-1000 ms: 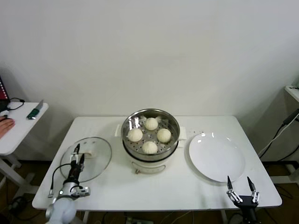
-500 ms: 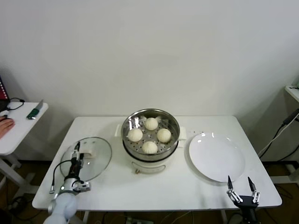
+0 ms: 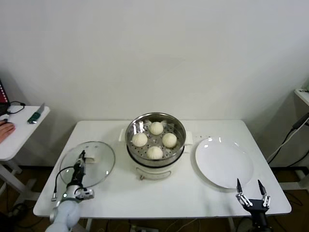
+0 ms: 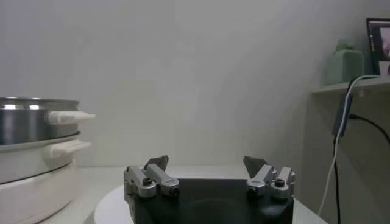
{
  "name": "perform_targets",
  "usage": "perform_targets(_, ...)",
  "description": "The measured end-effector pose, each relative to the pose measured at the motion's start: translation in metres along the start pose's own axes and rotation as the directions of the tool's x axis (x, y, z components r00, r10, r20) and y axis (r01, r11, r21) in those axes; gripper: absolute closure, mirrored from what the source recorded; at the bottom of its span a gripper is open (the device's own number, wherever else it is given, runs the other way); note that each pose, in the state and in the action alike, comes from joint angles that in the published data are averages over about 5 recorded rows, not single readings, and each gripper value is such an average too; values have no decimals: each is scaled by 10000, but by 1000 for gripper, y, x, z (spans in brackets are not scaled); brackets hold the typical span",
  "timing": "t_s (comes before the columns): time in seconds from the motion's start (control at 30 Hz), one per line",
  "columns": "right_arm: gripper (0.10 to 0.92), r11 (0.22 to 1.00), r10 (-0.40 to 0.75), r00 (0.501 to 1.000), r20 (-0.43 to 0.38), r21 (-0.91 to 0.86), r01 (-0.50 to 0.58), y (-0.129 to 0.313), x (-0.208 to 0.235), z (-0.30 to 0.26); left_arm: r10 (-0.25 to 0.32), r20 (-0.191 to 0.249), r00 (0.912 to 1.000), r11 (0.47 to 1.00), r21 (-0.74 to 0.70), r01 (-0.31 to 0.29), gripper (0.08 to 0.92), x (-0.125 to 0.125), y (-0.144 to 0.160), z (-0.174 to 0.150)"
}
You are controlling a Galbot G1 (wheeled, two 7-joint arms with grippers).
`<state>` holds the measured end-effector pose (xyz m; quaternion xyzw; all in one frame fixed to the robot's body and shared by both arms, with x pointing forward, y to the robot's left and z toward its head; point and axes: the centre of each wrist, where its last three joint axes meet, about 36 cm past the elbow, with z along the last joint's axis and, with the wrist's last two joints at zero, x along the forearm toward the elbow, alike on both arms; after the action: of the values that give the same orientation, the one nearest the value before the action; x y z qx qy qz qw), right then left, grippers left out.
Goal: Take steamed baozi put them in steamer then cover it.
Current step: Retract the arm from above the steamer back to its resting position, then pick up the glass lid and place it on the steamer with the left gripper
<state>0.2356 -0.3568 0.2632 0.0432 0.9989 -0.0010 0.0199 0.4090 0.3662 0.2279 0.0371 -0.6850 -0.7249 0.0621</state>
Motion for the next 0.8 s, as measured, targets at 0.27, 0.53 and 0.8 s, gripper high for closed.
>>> perform_targets(0.27,200,10000,-15,9999,99,37,15,0,-3,-7,-197,22,9998,9998,30,197,858,1,17,2)
perform_targets(0.53,200,10000,-20,9999,107,85,19,0,-3,-9,-804,-204,9966,9961,346,811,858,-1,66,9)
perform_targets(0.8,200,9999,-6,10000,37,130,6,3,-3,-8,-1072,-786,9911,9884,996,1148,858,-3,137,8)
